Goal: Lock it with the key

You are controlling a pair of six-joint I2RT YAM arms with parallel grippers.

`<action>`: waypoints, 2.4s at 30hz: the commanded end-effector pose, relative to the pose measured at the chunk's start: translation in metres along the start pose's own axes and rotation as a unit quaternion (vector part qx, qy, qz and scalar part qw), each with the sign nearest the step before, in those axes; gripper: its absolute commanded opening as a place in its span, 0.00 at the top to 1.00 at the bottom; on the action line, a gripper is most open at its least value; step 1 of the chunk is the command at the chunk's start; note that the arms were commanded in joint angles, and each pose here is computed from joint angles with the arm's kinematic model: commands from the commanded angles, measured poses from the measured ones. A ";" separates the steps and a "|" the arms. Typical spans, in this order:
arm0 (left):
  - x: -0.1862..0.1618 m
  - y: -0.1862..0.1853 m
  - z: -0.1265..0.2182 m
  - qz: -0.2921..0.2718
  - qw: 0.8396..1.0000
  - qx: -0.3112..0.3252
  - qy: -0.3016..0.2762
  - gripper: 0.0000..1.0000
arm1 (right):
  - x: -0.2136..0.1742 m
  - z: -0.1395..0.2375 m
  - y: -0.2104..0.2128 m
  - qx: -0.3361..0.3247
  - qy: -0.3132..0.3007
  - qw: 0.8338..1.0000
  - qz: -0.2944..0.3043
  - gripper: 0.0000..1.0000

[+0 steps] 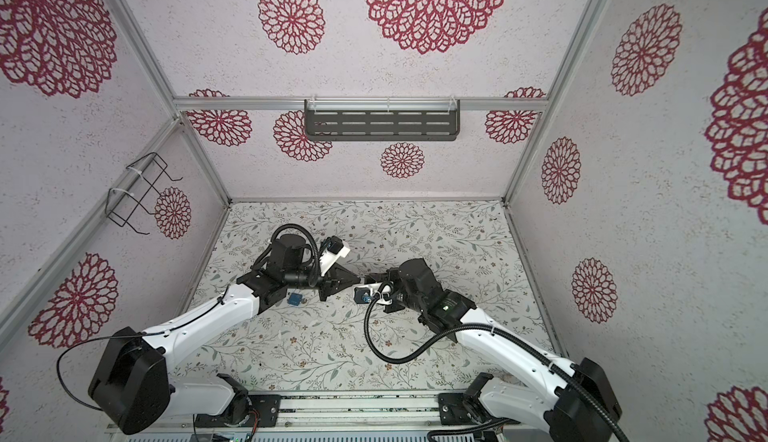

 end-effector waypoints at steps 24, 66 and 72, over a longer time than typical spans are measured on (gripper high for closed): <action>0.027 -0.027 0.023 -0.225 0.973 -0.030 -0.038 1.00 | 0.009 0.035 -0.011 0.121 -0.010 0.972 -0.199 0.39; 0.034 -0.042 0.018 -0.244 0.964 -0.079 -0.077 1.00 | 0.019 0.030 -0.018 0.133 -0.080 0.963 -0.221 0.84; 0.032 -0.042 0.016 -0.244 0.964 -0.080 -0.073 1.00 | 0.020 0.031 -0.016 0.143 -0.085 0.962 -0.216 0.91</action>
Point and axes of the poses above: each gripper's point midway between its finger pads, its own z axis back along the fingers, its own y axis along the line the jaws close on, x = y × z, the point moved 7 cm from there along z, back along the fingers, and after that the axes turned 5 degrees about -z, right-handed, at the moved point
